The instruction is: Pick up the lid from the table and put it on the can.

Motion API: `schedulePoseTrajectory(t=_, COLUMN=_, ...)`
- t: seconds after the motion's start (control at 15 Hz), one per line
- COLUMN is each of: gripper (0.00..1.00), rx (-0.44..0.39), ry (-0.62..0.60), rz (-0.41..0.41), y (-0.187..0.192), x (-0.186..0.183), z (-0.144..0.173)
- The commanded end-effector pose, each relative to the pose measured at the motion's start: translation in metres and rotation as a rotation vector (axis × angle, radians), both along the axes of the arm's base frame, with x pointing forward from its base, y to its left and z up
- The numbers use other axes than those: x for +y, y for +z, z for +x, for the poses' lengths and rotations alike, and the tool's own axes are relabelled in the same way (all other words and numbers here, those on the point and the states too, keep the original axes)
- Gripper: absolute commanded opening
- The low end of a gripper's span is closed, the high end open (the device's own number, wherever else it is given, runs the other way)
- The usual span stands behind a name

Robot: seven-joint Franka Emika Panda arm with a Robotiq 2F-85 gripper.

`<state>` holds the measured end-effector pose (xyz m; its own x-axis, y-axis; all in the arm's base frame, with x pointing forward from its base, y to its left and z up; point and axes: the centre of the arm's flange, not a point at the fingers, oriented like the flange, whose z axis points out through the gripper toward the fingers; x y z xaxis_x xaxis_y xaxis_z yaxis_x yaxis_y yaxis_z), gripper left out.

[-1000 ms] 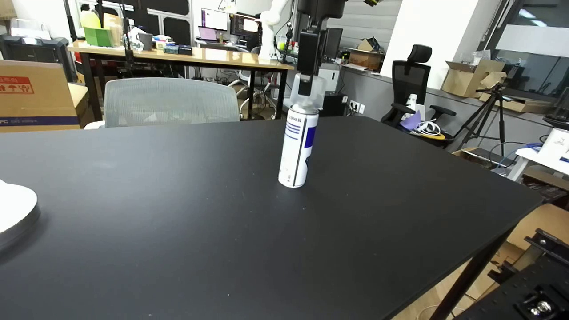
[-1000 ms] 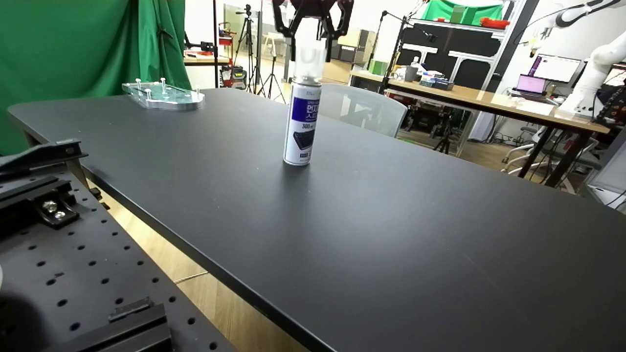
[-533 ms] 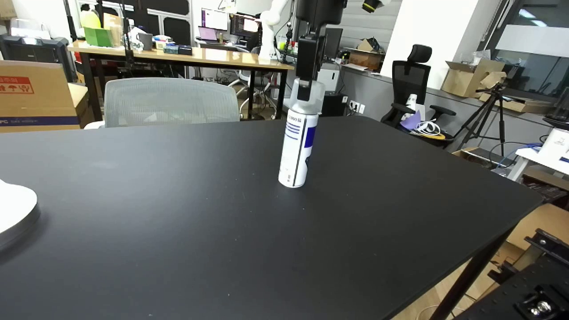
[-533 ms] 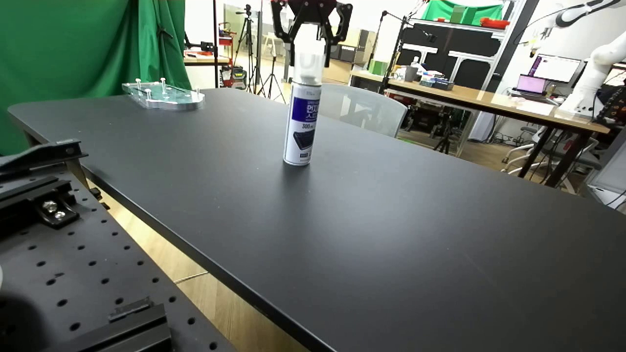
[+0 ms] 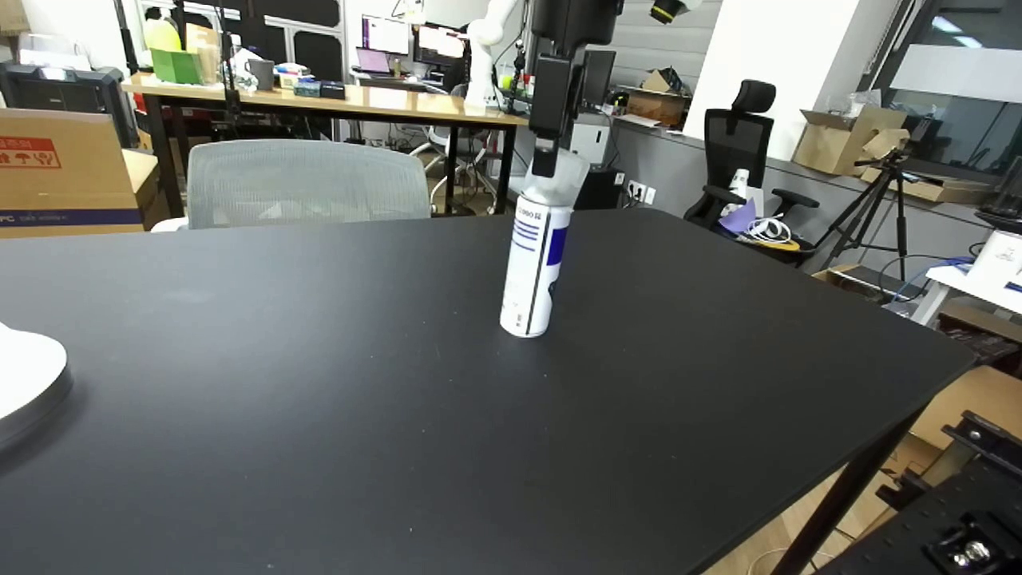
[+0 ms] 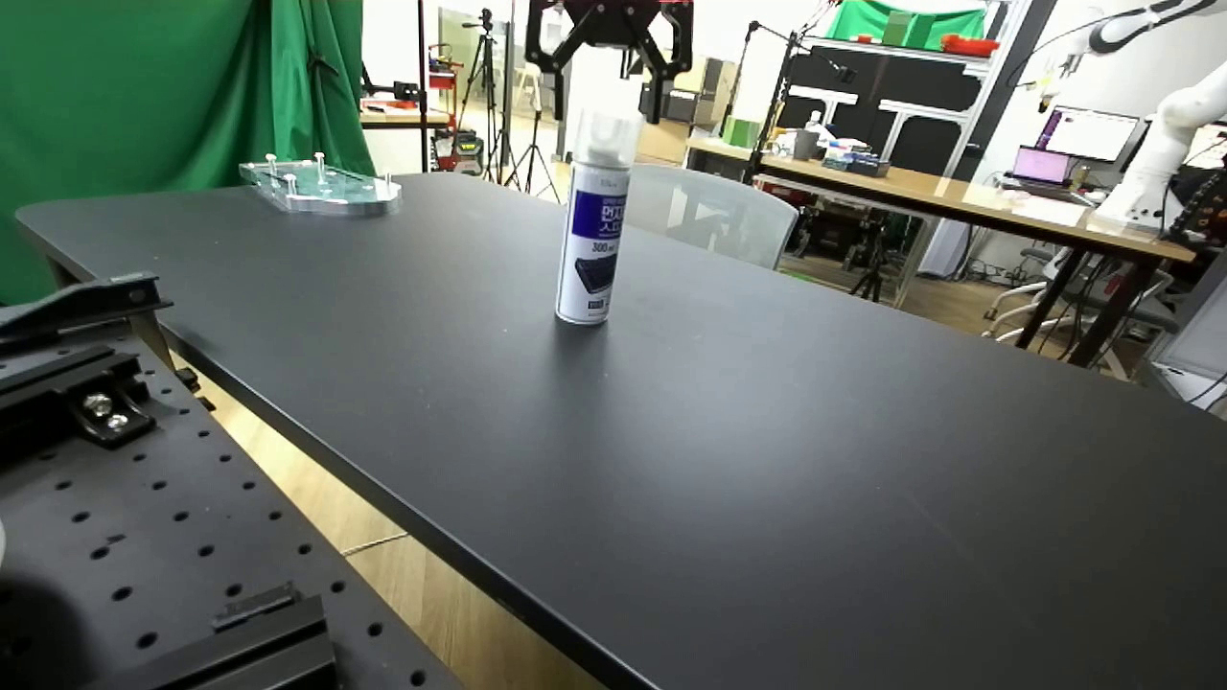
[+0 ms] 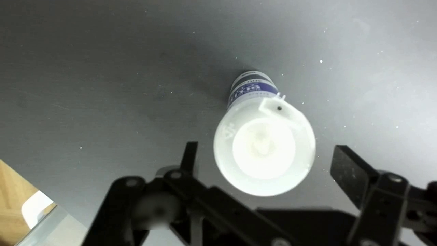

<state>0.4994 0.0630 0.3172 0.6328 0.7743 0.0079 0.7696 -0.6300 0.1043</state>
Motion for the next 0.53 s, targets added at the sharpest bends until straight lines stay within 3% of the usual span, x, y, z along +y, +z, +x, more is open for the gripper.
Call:
schedulePoseTrajectory(t=0.0, gripper=1.0, rx=-0.017, ry=-0.037, rz=0.001, y=0.013, x=-0.001, z=0.001)
schedulePoseTrajectory(t=0.47, gripper=1.0, rx=-0.065, ry=-0.066, rz=0.001, y=0.051, x=-0.016, z=-0.008)
